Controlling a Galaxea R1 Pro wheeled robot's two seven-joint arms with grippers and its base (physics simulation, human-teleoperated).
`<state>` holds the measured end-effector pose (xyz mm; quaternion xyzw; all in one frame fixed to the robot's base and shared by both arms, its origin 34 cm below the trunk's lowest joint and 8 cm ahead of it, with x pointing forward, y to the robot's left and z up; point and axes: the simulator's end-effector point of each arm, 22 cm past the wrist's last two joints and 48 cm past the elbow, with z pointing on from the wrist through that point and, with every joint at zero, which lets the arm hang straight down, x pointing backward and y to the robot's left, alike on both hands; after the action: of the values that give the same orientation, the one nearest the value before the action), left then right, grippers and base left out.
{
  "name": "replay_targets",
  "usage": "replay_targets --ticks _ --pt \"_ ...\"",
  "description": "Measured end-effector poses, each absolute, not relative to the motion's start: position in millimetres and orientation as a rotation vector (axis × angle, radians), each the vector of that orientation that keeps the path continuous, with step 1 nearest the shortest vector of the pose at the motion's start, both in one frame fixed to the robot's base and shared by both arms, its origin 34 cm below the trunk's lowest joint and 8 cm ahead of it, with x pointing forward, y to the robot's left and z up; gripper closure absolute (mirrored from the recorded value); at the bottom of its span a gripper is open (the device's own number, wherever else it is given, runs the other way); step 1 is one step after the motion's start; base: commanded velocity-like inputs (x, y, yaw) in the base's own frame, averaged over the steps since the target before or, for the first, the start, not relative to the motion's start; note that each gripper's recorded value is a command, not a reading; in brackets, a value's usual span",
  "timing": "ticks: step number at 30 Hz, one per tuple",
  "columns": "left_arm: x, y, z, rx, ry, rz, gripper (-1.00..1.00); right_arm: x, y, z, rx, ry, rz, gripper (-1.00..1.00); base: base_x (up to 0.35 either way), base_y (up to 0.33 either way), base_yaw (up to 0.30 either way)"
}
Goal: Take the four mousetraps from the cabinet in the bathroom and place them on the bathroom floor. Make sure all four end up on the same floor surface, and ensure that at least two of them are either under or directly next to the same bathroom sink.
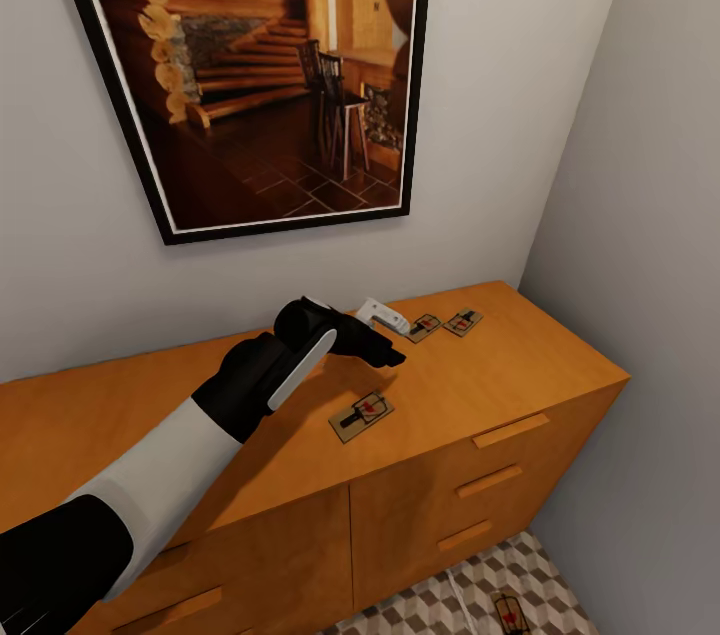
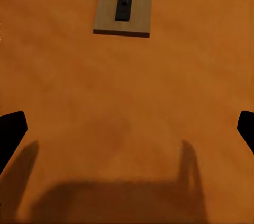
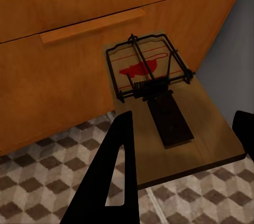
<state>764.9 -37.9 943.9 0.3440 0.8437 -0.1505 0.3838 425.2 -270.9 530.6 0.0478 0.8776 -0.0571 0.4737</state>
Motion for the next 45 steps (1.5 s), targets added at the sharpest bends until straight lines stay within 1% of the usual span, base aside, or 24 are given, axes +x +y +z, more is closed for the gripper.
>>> replay_targets --ticks 8,20,34,45 --pt "764.7 -38.0 942.9 0.877 2.153 -0.383 -1.00 425.3 -270.9 530.7 0.117 2.147 -0.140 1.00 0.020 0.000 0.000" --pt "764.9 -37.1 940.8 0.876 2.159 -0.381 -1.00 425.0 -270.2 530.7 0.117 2.147 -0.138 1.00 0.160 0.000 0.000" --pt "764.7 -37.7 940.2 0.880 2.158 -0.379 -1.00 425.0 -269.9 530.5 0.118 2.148 -0.138 1.00 0.028 0.000 0.000" --pt "764.7 -36.7 936.9 0.880 2.167 -0.377 -1.00 424.9 -269.9 530.5 0.118 2.148 -0.138 1.00 0.116 0.000 0.000"
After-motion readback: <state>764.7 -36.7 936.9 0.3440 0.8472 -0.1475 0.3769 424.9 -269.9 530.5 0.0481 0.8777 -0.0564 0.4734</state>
